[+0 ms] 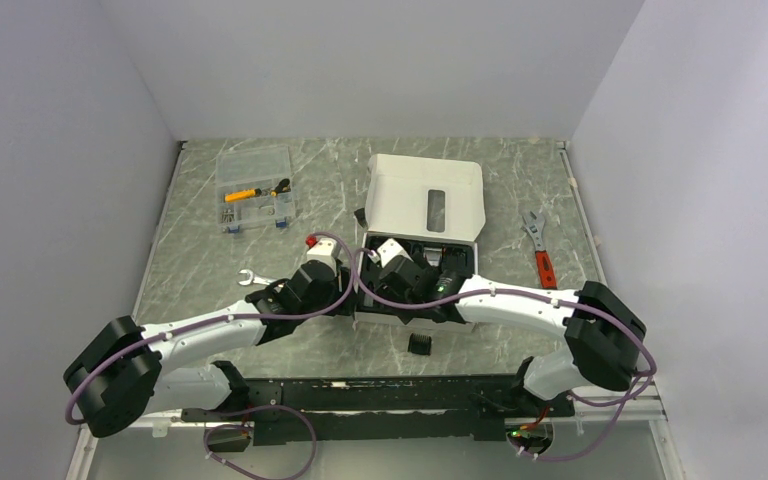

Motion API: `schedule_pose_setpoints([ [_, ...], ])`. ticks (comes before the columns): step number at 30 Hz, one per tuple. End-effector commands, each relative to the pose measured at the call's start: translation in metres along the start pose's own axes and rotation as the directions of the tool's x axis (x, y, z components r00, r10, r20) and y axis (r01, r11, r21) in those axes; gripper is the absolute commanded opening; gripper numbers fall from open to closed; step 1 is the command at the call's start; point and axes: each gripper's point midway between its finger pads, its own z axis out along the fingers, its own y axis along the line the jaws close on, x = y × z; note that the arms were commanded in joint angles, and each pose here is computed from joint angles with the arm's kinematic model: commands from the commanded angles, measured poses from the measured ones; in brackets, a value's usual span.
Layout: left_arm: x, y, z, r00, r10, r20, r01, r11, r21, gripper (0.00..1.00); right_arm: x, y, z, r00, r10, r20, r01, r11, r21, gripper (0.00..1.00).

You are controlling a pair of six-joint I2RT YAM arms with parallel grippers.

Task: Sort the hair-cutting tools
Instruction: Adjust the haircut tool in the storage box.

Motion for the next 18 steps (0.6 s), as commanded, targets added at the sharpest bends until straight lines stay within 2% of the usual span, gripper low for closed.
schedule_pose_setpoints([
  [1,0.014,0.017,-0.002,0.999,0.019,-0.04,-0.021,0.998,-0.057,0.67,-0.001,-0.009,0.012,0.997,0.067,0.028,-0.07,0.993,0.097,0.75],
  [6,0.015,0.018,-0.002,0.999,0.019,-0.041,-0.021,0.998,-0.059,0.67,-0.014,-0.021,0.007,0.986,0.131,0.104,-0.147,0.977,0.155,0.74],
  [18,0.015,0.017,-0.001,0.999,0.026,-0.047,-0.028,0.998,-0.056,0.67,-0.038,-0.043,-0.008,0.954,0.177,0.241,-0.232,0.947,0.223,0.74],
])
